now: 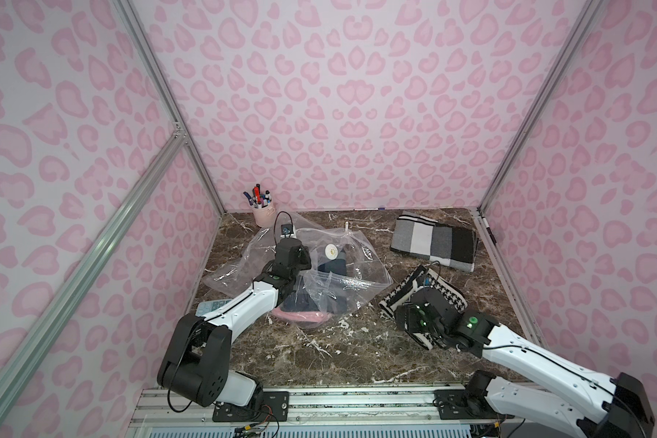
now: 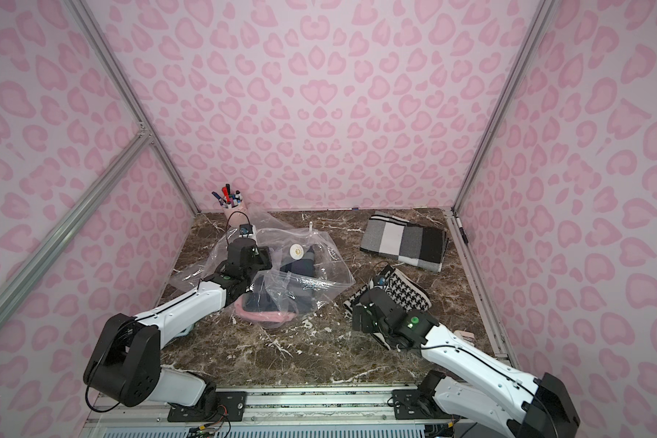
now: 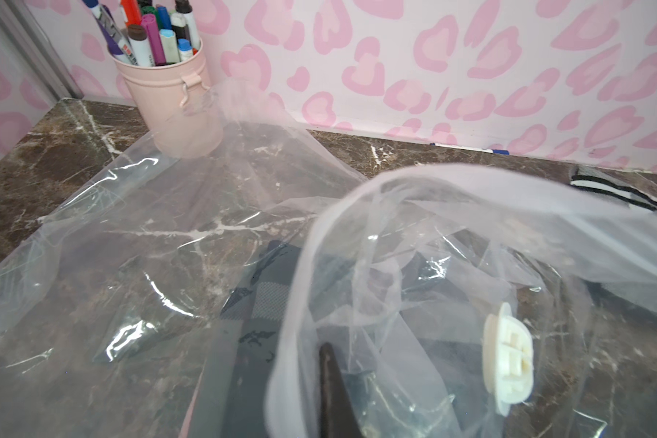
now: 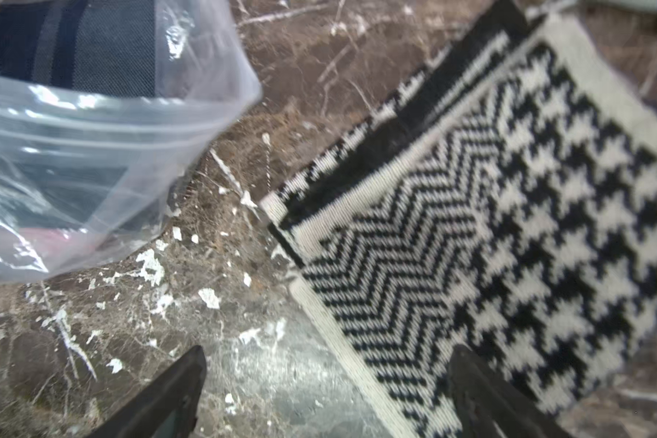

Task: Take the blanket out of the vacuum bag
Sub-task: Pick up the blanket at the center of the board.

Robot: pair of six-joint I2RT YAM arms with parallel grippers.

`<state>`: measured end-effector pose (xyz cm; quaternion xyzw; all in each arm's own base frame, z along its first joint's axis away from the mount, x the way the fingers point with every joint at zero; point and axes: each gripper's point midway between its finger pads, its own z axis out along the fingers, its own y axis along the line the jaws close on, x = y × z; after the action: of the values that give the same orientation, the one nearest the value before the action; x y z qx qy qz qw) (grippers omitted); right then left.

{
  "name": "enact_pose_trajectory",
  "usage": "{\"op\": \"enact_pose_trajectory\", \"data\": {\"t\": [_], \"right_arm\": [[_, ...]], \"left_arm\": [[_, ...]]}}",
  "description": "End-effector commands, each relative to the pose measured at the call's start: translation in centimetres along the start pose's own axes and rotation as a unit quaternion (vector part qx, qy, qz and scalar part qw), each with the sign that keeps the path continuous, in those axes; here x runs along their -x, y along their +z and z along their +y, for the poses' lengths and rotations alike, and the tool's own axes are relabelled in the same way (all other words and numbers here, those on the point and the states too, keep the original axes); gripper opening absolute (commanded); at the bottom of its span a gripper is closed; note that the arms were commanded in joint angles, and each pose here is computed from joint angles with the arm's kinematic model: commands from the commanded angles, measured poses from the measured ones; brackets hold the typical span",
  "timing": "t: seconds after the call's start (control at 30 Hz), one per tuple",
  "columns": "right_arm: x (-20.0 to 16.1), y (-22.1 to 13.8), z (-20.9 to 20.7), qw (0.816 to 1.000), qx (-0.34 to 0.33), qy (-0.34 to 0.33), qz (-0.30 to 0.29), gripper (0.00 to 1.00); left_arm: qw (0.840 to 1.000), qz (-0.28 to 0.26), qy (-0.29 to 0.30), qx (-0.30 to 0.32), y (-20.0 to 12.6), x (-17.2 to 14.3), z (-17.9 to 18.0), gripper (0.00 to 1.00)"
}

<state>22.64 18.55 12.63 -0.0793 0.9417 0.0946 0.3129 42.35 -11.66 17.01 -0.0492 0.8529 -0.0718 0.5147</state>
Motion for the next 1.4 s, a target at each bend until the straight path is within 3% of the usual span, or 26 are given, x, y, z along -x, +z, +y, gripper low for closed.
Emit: {"op": "enact_pose_trajectory", "data": {"t": [0.0,0.2,0.3,0.4,0.5,0.6,0.8,1.13,1.37], "right_arm": [[1.2,1.4,-0.2,0.990,-0.058,-0.129,0.017,0.99],[0.3,3.6,0.7,0.959,-0.074,-0.261,0.087,0.99],[-0.6,3.9,0.1,0.944,-0.084,-0.295,0.119,0.99],[-1.1,4.0,0.6,0.943,-0.069,-0.301,0.126,1.00],[-1.4,4.3,0.5,0.943,-0.067,-0.297,0.131,1.00],[-2.1,5.0,0.3,0.948,-0.063,-0.274,0.147,1.00],[-2.5,6.3,0.7,0.965,-0.054,-0.199,0.159,1.00],[-2.0,10.1,-1.5,0.976,-0.072,-0.152,0.137,0.98],[-2.8,12.7,-1.5,0.980,-0.033,-0.136,0.144,0.82]], "left_arm": [[0.999,-0.007,0.020,-0.033,-0.3,0.1,-1.1,0.04],[0.999,-0.001,0.027,-0.029,-0.2,-0.4,-0.8,0.04],[1.000,0.000,0.022,-0.015,-0.1,-0.4,-0.1,0.04],[1.000,0.008,-0.015,0.017,0.4,-0.3,2.3,0.04],[0.995,0.009,-0.059,0.080,1.1,0.6,6.5,0.04],[0.992,-0.001,-0.084,0.091,1.8,2.3,8.4,0.04],[0.993,-0.004,-0.081,0.084,3.4,3.7,8.0,0.04],[0.995,0.002,-0.081,0.062,4.3,3.2,7.4,0.04],[0.996,0.004,-0.072,0.056,4.3,3.2,7.2,0.04]]}}
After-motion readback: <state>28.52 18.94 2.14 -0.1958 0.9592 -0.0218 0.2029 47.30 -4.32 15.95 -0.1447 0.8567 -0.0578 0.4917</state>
